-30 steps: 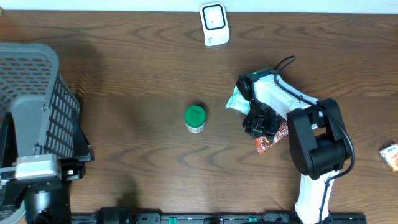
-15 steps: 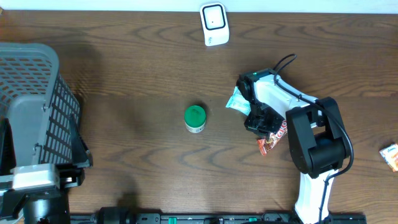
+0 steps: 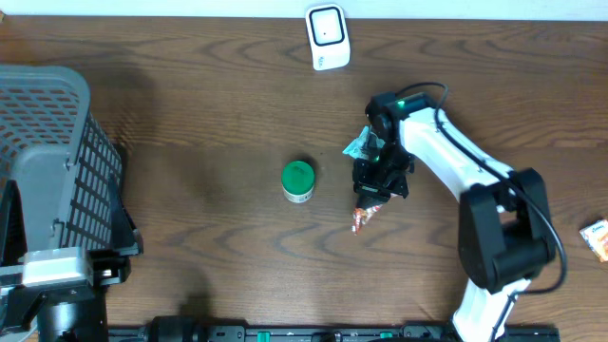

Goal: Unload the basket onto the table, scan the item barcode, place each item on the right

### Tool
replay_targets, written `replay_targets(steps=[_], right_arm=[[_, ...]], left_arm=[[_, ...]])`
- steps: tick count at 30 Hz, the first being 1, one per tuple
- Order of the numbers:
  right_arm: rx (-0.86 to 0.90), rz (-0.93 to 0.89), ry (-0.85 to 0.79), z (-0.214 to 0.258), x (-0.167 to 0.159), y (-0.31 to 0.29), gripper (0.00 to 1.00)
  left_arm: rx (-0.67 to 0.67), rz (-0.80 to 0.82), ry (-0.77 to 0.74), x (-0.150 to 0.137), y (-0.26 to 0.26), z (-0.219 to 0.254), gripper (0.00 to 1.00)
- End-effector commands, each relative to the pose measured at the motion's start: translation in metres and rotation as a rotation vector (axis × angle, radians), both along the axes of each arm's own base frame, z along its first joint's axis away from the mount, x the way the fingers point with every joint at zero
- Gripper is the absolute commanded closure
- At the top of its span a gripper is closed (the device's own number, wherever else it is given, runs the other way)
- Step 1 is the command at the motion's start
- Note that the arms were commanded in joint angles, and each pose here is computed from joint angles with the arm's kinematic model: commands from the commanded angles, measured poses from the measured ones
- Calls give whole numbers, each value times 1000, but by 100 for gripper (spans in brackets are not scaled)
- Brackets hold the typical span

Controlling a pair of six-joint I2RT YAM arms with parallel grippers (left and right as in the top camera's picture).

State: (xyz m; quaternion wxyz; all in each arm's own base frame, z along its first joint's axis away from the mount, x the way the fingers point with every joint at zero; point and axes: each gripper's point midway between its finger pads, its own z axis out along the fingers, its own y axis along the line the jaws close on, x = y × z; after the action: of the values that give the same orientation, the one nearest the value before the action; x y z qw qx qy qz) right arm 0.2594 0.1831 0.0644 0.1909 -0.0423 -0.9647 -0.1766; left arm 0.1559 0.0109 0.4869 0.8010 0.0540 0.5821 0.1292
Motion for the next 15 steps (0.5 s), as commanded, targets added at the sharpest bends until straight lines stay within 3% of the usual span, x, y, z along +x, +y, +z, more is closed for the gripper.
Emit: replay_targets(steps=[1, 5, 9, 11, 15], right_arm=[[198, 78, -63, 30, 1, 25, 98], [264, 134, -90, 34, -1, 41, 99], [565, 262, -153, 61, -10, 86, 99], [628, 281, -162, 68, -13, 96, 99], [629, 311, -166, 67, -19, 105, 99]], left_arm=[[7, -10, 5, 1, -2, -4, 14], [7, -10, 16, 4, -2, -9, 14], [6, -10, 27, 7, -2, -13, 14], [6, -10, 29, 8, -2, -14, 14], [6, -10, 31, 9, -2, -16, 14]])
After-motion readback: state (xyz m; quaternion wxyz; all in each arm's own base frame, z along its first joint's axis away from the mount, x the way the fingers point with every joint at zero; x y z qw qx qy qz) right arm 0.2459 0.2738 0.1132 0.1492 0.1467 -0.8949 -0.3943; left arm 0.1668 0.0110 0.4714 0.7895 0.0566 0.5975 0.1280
